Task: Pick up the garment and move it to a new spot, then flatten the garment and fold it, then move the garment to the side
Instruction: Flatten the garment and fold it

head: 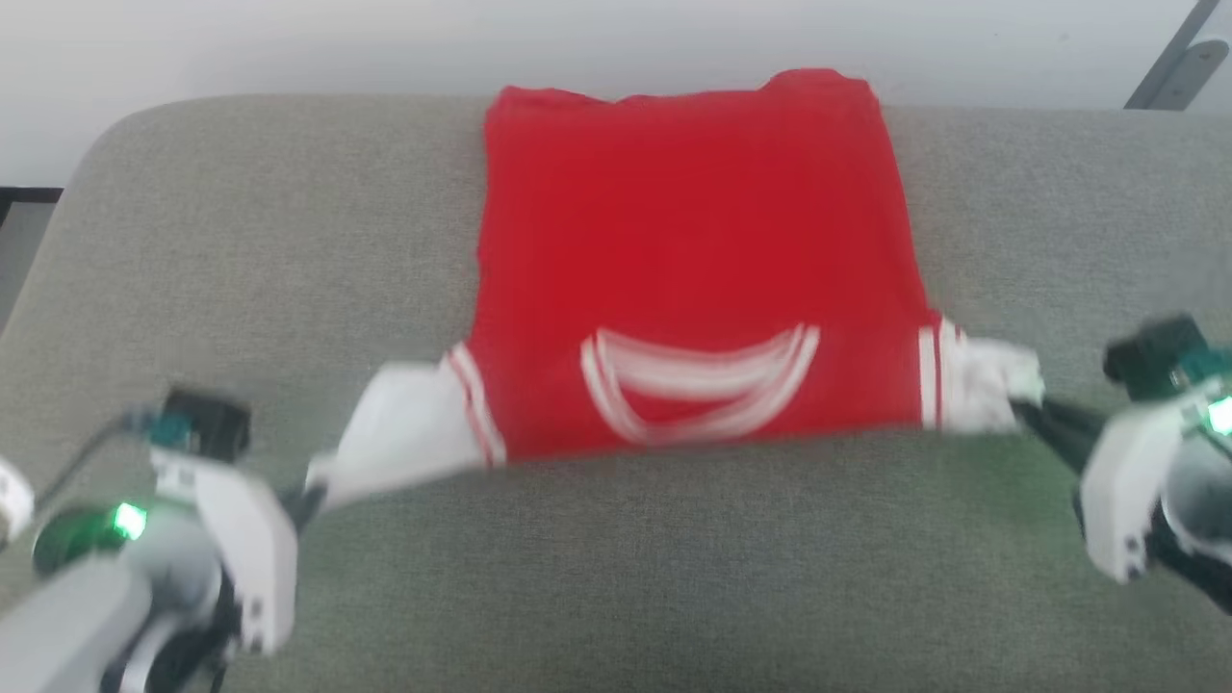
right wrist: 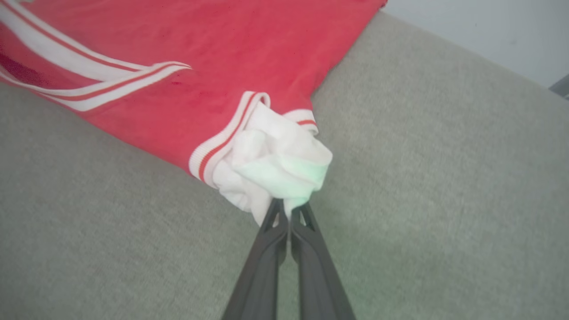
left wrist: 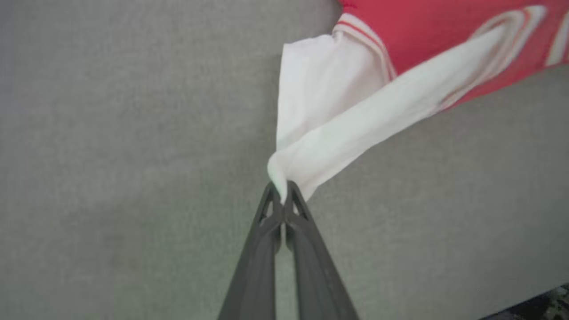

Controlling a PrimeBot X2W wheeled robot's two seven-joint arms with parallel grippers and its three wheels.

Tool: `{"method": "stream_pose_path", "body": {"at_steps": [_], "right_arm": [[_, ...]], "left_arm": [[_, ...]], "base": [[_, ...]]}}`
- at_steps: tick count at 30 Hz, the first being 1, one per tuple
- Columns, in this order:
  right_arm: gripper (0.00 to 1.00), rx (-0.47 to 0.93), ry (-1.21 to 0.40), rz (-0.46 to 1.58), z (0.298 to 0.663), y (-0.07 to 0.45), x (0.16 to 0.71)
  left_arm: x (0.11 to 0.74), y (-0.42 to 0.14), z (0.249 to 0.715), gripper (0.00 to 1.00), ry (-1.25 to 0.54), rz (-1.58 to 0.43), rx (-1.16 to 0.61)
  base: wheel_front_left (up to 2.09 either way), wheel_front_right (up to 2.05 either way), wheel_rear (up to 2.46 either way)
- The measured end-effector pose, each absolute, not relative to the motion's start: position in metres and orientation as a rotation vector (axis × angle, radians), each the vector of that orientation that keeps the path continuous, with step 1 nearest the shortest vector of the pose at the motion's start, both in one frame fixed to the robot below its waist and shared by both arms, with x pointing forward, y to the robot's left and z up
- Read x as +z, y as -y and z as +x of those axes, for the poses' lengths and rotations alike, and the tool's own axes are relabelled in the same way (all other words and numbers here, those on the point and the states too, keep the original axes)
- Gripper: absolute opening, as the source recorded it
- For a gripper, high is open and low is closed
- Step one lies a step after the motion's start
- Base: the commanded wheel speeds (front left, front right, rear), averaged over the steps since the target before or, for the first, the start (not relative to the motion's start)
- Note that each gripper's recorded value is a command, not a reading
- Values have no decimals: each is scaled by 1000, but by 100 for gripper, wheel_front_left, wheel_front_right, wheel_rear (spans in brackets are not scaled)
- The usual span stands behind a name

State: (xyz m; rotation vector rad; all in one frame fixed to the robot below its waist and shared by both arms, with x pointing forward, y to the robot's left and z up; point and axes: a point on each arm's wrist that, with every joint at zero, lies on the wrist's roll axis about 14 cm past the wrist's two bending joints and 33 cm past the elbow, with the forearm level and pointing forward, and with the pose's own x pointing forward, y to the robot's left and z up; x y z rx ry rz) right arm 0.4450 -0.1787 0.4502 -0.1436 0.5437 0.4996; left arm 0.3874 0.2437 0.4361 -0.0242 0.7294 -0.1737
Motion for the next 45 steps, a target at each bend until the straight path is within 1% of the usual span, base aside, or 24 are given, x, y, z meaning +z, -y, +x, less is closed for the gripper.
{"method": "stream_pose_path", "body": {"at_steps": [4, 10, 19, 20, 21, 22, 23, 26, 30, 32, 33, 38, 41, 45], "right_arm": [[0, 496, -637, -110, 413, 190, 432], [0, 503, -771, -59, 372, 192, 413], [0, 501, -888, 9, 338, 189, 399], [27, 494, -896, 20, 337, 189, 398], [45, 481, -896, 33, 338, 190, 397], [70, 477, -900, 31, 338, 190, 396], [100, 471, -903, 33, 338, 190, 395], [100, 457, -921, 49, 337, 189, 391], [100, 434, -876, 59, 348, 189, 402], [100, 417, -828, 55, 360, 192, 412], [100, 400, -772, 51, 373, 194, 424], [100, 366, -599, 15, 419, 191, 460], [100, 368, -521, 31, 449, 181, 476], [100, 367, -448, -8, 495, 172, 492]], "left_arm": [[424, -241, 353, 0, -816, -11, -164], [409, -243, 321, 0, -924, -20, -120], [399, -242, 310, 0, -975, -21, -99], [398, -241, 310, 0, -976, -24, -100], [397, -240, 311, 0, -976, -27, -101], [396, -239, 312, 0, -975, -31, -102], [395, -237, 312, 0, -977, -34, -104], [393, -233, 314, 0, -979, -42, -109], [392, -229, 317, 0, -975, -50, -115], [391, -229, 318, 0, -977, -48, -119], [391, -226, 319, 0, -977, -52, -126], [390, -220, 324, 0, -969, -62, -139], [390, -215, 328, 0, -965, -70, -151], [389, -208, 333, 0, -956, -68, -173]], "base": [[0, 0, 0], [0, 0, 0], [0, 0, 0], [0, 0, 0], [0, 0, 0], [0, 0, 0], [0, 0, 0], [0, 0, 0], [0, 0, 0], [0, 0, 0], [0, 0, 0], [0, 0, 0], [0, 0, 0], [0, 0, 0]]}}
